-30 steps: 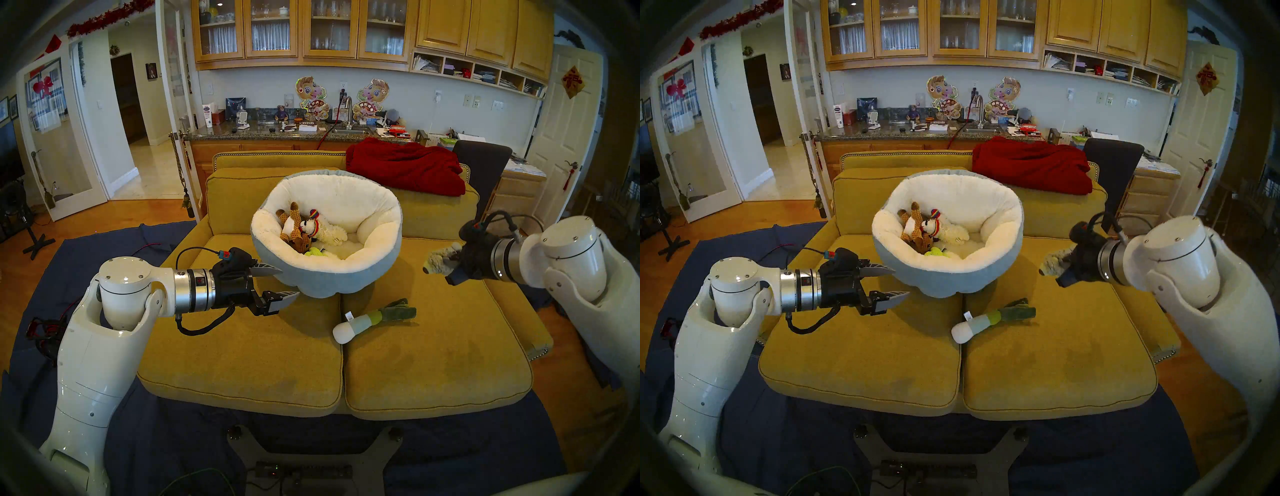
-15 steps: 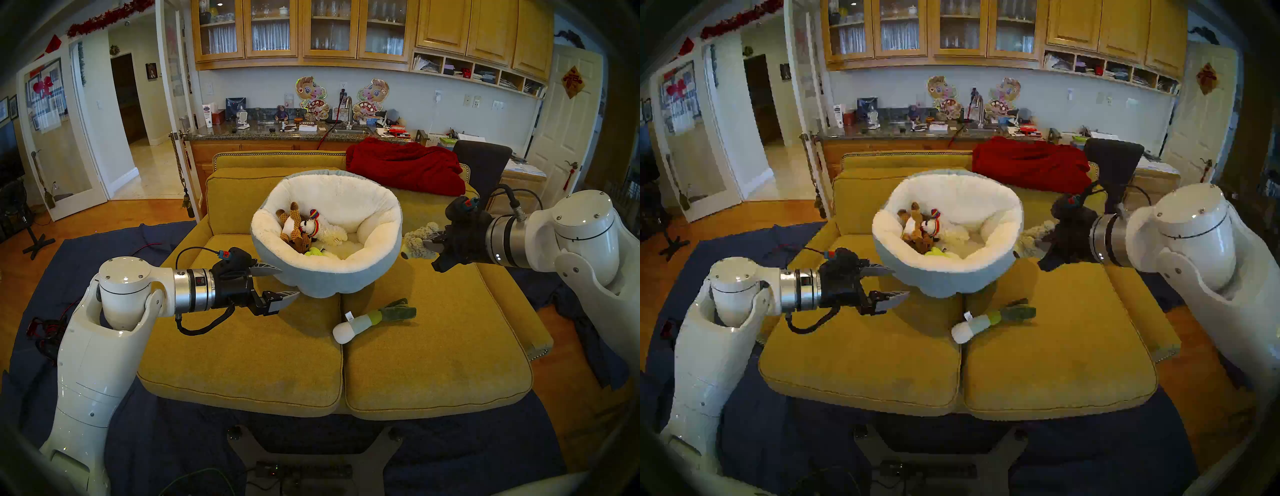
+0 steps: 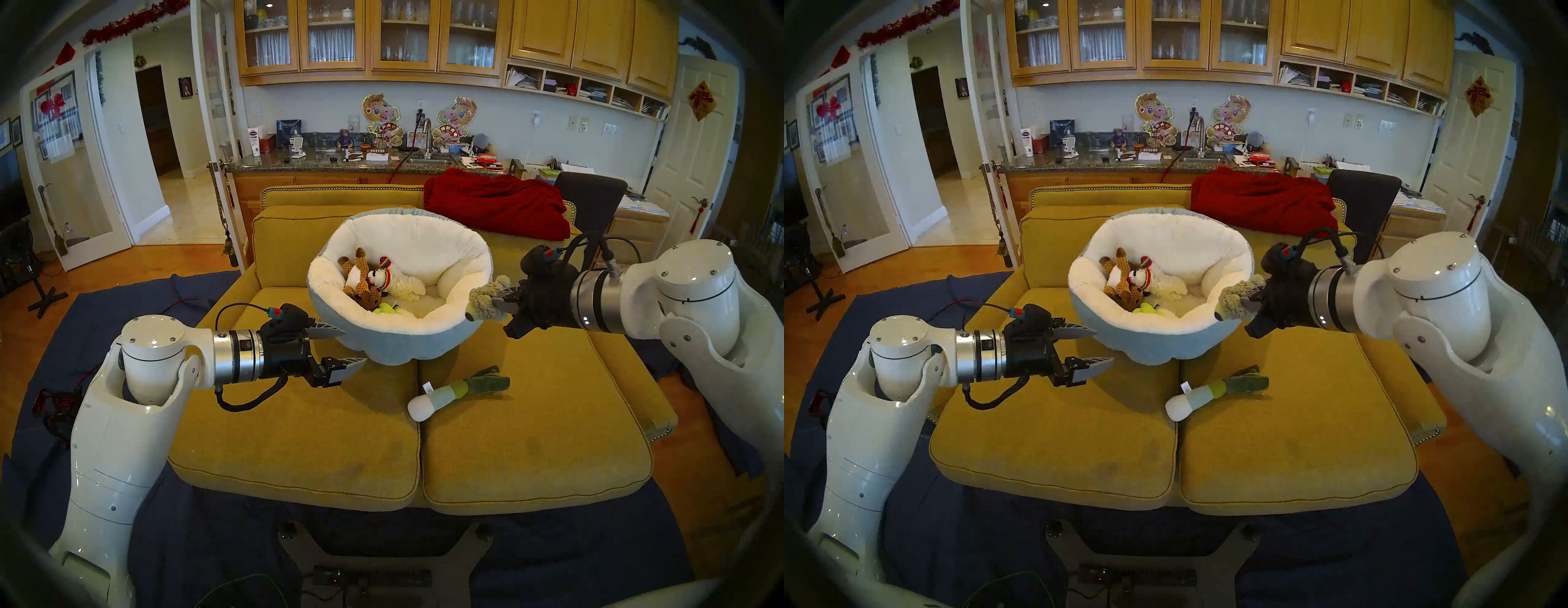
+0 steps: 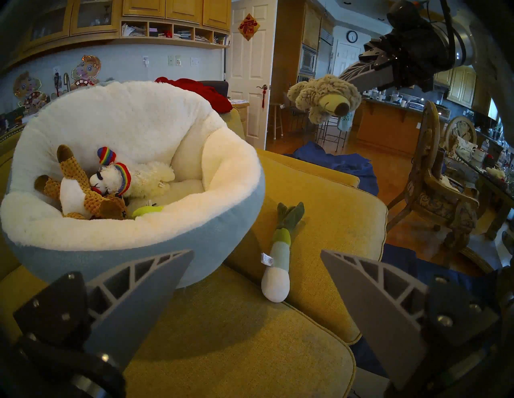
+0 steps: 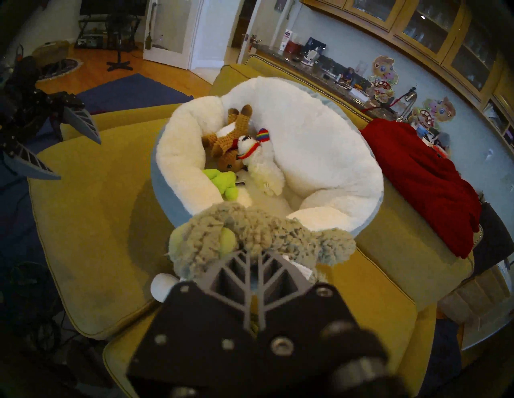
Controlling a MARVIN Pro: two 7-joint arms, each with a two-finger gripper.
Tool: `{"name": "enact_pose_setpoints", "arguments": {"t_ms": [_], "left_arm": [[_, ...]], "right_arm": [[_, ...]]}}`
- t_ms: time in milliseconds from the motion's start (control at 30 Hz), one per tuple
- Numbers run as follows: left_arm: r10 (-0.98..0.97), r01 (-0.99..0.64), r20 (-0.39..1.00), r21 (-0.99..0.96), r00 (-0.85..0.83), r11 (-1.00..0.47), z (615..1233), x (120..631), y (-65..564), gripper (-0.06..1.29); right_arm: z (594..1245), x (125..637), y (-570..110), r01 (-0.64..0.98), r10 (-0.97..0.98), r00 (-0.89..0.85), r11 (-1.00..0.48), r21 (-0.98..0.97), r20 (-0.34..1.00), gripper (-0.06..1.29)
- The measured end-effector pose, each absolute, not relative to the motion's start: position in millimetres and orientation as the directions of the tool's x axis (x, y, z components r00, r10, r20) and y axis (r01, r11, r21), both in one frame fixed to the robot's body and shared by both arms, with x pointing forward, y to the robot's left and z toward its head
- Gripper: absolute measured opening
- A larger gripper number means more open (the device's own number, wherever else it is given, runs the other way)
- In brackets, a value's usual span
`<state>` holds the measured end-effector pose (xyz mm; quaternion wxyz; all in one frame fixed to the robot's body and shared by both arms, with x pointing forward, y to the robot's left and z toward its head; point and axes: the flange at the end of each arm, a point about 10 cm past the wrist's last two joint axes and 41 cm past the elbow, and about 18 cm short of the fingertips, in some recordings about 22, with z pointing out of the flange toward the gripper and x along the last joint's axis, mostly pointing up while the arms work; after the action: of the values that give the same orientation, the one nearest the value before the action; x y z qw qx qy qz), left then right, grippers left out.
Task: Put toys into dog bed
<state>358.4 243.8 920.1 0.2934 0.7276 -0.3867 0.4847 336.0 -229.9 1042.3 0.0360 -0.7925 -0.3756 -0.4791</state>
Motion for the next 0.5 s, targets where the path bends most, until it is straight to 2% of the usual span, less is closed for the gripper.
{"name": "enact_pose_setpoints", "arguments": {"t_ms": [500], "left_arm": [[-0.279, -0.847, 0.931, 0.054, 0.234, -0.529, 919, 358, 244, 1.23]], "right_arm": [[1028, 365, -216, 0.606, 0.483, 0.261, -0.756, 0.247, 0.836, -0.04]]}}
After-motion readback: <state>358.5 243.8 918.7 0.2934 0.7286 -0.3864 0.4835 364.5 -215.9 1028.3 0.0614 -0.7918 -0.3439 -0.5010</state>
